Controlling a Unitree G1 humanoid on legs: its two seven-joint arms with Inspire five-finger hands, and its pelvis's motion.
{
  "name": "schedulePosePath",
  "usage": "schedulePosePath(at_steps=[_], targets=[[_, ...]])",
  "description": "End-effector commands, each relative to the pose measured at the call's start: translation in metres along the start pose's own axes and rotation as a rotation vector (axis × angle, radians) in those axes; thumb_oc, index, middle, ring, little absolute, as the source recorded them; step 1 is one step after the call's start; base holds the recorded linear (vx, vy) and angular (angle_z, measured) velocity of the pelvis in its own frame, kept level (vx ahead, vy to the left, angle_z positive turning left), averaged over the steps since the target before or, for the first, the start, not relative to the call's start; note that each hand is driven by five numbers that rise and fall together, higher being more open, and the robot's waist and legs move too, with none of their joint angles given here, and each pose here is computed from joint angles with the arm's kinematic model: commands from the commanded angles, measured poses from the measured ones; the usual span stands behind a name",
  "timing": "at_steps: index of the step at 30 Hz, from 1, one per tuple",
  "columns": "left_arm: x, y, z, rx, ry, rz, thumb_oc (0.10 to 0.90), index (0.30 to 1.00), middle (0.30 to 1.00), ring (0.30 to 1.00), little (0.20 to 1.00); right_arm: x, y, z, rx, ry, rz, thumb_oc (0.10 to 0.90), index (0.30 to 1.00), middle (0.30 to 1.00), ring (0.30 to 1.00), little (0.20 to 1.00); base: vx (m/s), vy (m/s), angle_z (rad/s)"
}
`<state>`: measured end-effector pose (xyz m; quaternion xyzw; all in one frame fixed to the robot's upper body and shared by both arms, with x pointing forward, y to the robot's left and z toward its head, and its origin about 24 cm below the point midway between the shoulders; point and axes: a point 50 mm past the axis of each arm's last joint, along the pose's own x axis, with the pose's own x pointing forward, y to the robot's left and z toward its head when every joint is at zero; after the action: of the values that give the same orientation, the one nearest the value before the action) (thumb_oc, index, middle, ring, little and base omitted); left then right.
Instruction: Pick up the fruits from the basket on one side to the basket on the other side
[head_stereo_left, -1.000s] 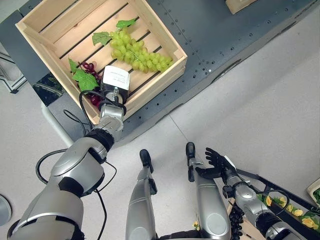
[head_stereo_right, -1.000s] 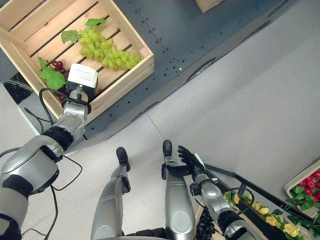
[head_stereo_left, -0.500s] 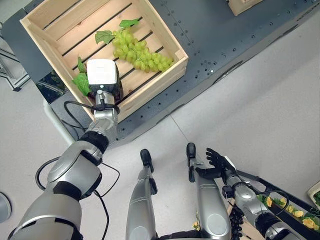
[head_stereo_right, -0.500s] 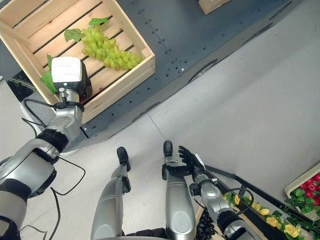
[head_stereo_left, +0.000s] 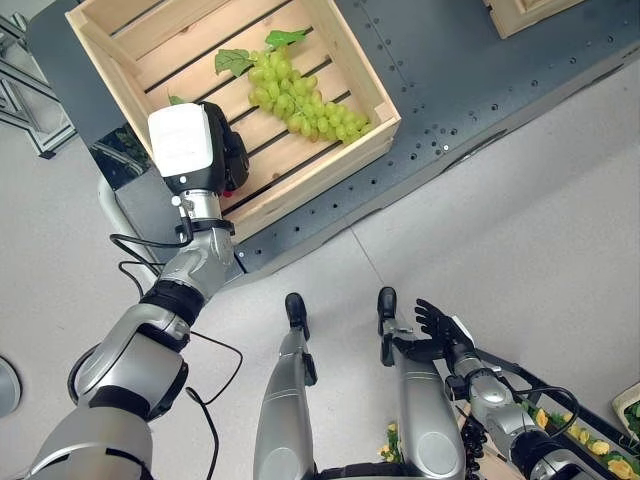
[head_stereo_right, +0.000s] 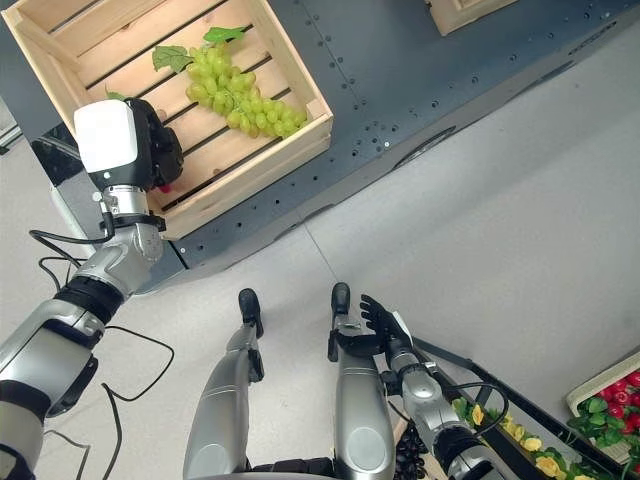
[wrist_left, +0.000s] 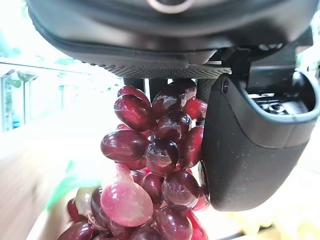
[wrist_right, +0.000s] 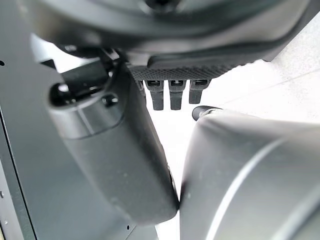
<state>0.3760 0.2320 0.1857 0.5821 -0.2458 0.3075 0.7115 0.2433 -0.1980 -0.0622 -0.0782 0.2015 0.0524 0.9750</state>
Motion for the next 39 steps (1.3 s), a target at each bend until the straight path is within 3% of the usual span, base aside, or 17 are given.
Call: schedulePosePath(at_steps=[1,15,21,22,23,33,39], targets=[[0.044,0.061,-0.006,-0.033,-0.04,0.333,0.4,0.3,0.3,0.3,0.3,-0.015,0.011,-0.012,0.059,-0.016,-0.008,0.8,0.9,0.9,0.9,0.9,0.0,0.0,0.0],[0.041,0.072,0.018,-0.345,-0.104,0.472,0.4,0.3,0.3,0.3,0.3,-0.017,0.016,-0.014,0.052,-0.01,0.011,0.8,0.9,0.9,0.9,0.9,0.0,0.0,0.0],[0.045,0.066,0.025,-0.337,-0.115,0.359,0.4,0.3,0.3,0.3,0.3,-0.015,0.015,-0.012,0.043,-0.009,0.018,0.8,0.9,0.9,0.9,0.9,0.0,0.0,0.0],[0.045,0.064,0.026,-0.333,-0.114,0.329,0.525,0.488,0.488,0.488,0.488,-0.015,0.015,-0.011,0.042,-0.01,0.02,0.8,0.9,0.9,0.9,0.9,0.0,0.0,0.0],[0.045,0.061,0.027,-0.329,-0.114,0.287,0.8,0.9,0.9,0.9,0.9,-0.015,0.015,-0.011,0.04,-0.012,0.021,0.8,0.9,0.9,0.9,0.9,0.0,0.0,0.0],[0.048,0.056,0.021,-0.302,-0.107,0.201,0.8,0.9,0.9,0.9,0.9,-0.018,0.009,-0.014,0.024,-0.011,0.023,0.8,0.9,0.9,0.9,0.9,0.0,0.0,0.0],[0.047,0.06,0.031,-0.44,-0.162,0.195,0.8,0.9,0.9,0.9,0.9,-0.019,0.007,-0.015,0.022,-0.01,0.02,0.8,0.9,0.9,0.9,0.9,0.0,0.0,0.0]])
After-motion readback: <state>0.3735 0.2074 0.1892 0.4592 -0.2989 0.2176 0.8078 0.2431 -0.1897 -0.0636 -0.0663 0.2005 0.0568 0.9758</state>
